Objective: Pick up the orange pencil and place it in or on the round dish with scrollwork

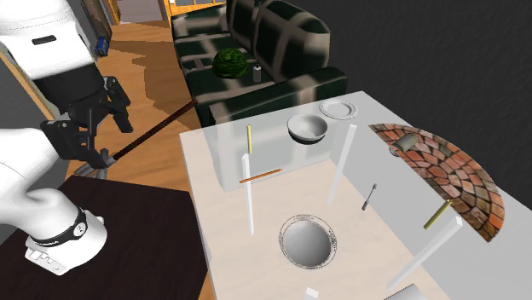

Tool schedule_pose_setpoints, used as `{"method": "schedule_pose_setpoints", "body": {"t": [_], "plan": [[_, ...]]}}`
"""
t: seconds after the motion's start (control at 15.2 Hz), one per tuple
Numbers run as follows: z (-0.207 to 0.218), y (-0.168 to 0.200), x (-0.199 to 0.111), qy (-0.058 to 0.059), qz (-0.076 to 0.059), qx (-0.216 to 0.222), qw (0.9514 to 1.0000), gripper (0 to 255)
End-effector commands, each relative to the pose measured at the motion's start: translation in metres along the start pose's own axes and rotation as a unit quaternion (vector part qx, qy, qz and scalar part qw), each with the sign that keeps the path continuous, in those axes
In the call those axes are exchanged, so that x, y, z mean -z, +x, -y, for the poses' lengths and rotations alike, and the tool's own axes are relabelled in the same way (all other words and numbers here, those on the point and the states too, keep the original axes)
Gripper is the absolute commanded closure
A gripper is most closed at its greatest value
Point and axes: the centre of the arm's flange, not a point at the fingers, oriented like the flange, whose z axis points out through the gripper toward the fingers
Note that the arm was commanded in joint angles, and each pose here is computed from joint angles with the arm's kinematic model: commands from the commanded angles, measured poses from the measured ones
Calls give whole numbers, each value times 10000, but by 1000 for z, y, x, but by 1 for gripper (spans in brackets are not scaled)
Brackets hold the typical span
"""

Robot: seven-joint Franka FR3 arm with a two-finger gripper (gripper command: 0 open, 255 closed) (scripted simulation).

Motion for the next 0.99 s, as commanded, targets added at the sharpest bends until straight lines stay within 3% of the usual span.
{"method": "schedule_pose_setpoints", "body": {"t": [0.0, 0.92], "plan": [[0, 0, 0, 0, 0, 0, 10000, 0], [123, 78, -125, -364, 29, 733, 9966, 0]]}}
